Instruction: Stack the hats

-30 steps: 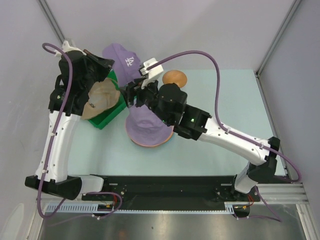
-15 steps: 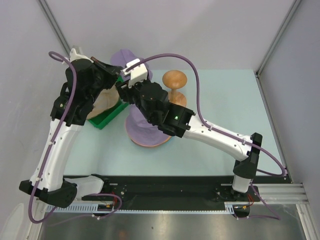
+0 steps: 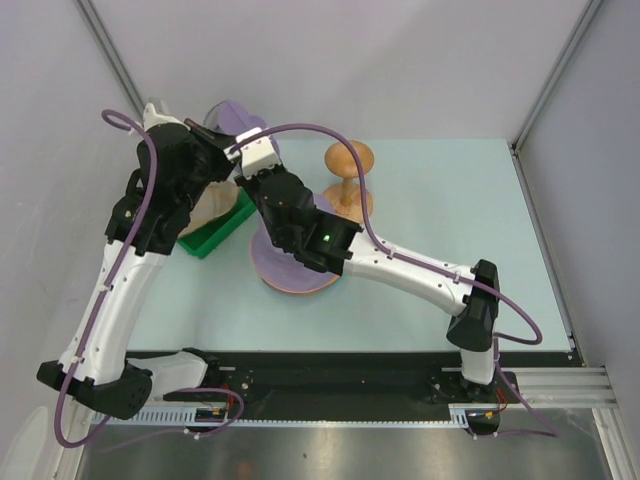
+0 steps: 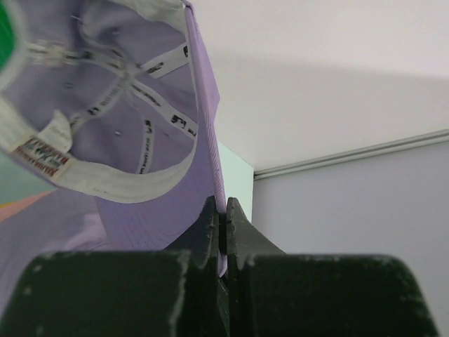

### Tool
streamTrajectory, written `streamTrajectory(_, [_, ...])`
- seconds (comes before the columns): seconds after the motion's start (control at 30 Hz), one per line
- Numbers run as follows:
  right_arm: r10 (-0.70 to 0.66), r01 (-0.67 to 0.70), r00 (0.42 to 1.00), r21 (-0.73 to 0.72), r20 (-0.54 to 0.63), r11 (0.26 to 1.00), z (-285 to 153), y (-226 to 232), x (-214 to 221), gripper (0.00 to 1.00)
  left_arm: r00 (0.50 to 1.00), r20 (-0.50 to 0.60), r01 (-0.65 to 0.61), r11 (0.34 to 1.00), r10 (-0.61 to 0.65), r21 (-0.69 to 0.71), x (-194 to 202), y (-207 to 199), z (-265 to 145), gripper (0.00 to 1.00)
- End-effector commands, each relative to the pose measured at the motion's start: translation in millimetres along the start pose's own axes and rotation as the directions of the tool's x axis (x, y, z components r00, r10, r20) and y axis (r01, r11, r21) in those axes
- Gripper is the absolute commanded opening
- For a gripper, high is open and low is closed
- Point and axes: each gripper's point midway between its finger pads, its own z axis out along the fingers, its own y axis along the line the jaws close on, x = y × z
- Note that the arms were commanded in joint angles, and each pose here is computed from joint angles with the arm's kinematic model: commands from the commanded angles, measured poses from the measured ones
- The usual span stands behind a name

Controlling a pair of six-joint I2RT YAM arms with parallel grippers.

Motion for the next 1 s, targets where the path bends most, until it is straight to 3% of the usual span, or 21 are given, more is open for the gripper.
streamTrajectory(0.0, [0.054,-0.065,0.997,0.198,0.061,0.978,7.0,-58.2,-27.5,0.00,1.000,0.023,-0.001,0.992,-0.002,0.128,-10.3,-27.2,-21.1,0.06])
streamTrajectory(0.07, [0.055,-0.071,0.996,0.233,0.075,0.970,11.5,-75.7,-29.7,0.00,1.000,-0.008,-0.021,0.987,0.023,0.157,-0.2,-27.0,-17.2,0.25])
streamTrajectory(0.1, [0.057,-0.075,0.995,0.246,0.080,0.966,11.6,-83.7,-31.8,0.00,1.000,-0.009,-0.023,0.983,0.025,0.181,0.3,-31.3,-17.6,0.46])
streamTrajectory(0.13, [0.059,-0.081,0.994,0.268,0.091,0.960,15.7,-96.6,-34.3,0.00,0.999,-0.025,-0.032,0.982,0.038,0.188,5.1,-29.9,-16.5,0.55])
streamTrajectory(0.17, [0.060,-0.085,0.993,0.279,0.100,0.957,16.4,-102.9,-37.1,0.00,0.999,-0.027,-0.035,0.979,0.042,0.203,5.9,-32.1,-16.7,0.71])
streamTrajectory(0.27, [0.048,-0.089,0.989,0.315,0.138,0.945,19.6,-132.5,-49.6,0.00,0.996,-0.045,-0.064,0.965,0.078,0.256,11.9,-37.7,-16.9,0.92])
streamTrajectory(0.33, [0.030,-0.087,0.986,0.343,0.167,0.935,25.0,-158.7,-57.9,0.00,0.994,-0.042,-0.089,0.953,0.106,0.288,15.3,-36.4,-17.1,1.00])
streamTrajectory(0.43, [0.000,-0.082,0.978,0.382,0.210,0.920,35.9,-197.3,-68.8,0.00,0.993,-0.034,-0.090,0.929,0.110,0.358,16.0,-43.4,-23.7,1.00])
streamTrajectory(0.6, [-0.140,0.035,0.962,0.402,0.234,0.915,47.5,-235.8,-68.2,0.00,0.983,0.040,-0.181,0.947,0.177,0.264,4.3,-16.5,-19.4,1.00])
streamTrajectory(0.73, [-0.298,0.212,0.932,0.358,0.204,0.909,41.2,-236.4,-41.7,0.00,0.973,0.064,-0.229,0.961,0.221,0.158,-1.9,17.7,-20.3,1.00])
streamTrajectory(0.77, [-0.328,0.259,0.931,0.343,0.163,0.903,35.7,-236.2,-15.7,0.00,0.971,0.081,-0.237,0.960,0.227,0.147,-5.4,22.3,-26.1,1.00])
streamTrajectory(0.97, [-0.341,0.317,0.928,0.158,0.154,0.935,7.9,-203.6,47.1,0.00,0.951,0.073,-0.303,0.953,0.301,0.009,-5.9,70.6,-31.0,1.00])
